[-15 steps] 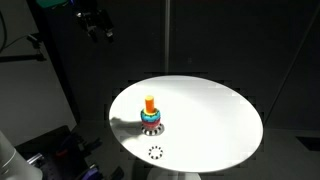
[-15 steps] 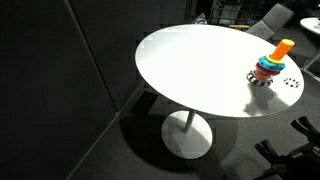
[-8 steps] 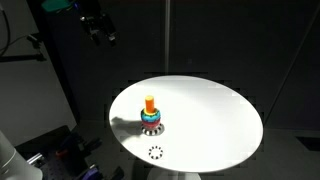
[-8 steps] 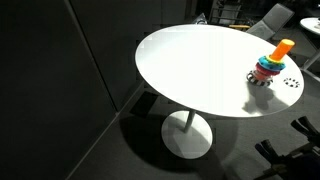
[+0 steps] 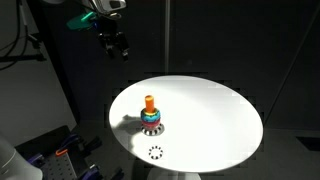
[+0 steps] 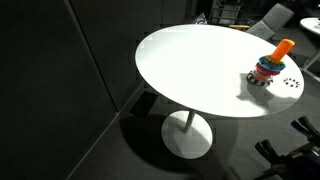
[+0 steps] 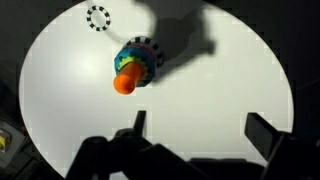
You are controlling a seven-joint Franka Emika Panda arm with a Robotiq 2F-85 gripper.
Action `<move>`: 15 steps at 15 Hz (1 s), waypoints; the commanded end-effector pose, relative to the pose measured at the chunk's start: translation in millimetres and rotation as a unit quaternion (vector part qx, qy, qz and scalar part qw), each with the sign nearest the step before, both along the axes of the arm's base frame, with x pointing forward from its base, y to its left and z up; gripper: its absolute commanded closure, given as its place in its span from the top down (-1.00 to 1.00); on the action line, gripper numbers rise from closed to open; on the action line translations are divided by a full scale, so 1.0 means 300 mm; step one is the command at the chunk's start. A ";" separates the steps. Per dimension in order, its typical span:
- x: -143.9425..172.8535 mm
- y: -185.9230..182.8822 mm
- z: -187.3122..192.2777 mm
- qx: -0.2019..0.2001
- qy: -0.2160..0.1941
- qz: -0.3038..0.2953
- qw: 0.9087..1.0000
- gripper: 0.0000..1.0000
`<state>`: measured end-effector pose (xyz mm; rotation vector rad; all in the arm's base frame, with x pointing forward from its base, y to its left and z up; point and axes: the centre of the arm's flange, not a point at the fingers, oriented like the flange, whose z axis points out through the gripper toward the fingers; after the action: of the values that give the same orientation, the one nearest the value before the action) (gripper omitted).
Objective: Pick up the black and white ring from the table and put it on the stack of rings
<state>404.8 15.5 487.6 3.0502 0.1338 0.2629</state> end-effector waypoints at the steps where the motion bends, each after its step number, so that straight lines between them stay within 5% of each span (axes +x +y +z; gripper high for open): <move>1: 0.059 -0.048 -0.064 -0.015 0.003 -0.044 0.999 1.00; 8: 0.099 -0.148 -0.196 -0.006 -0.007 -0.082 0.997 1.00; 15: 0.096 -0.138 -0.201 0.001 0.005 -0.070 0.998 1.00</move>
<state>433.5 -26.0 427.3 3.0435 -0.0803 0.2392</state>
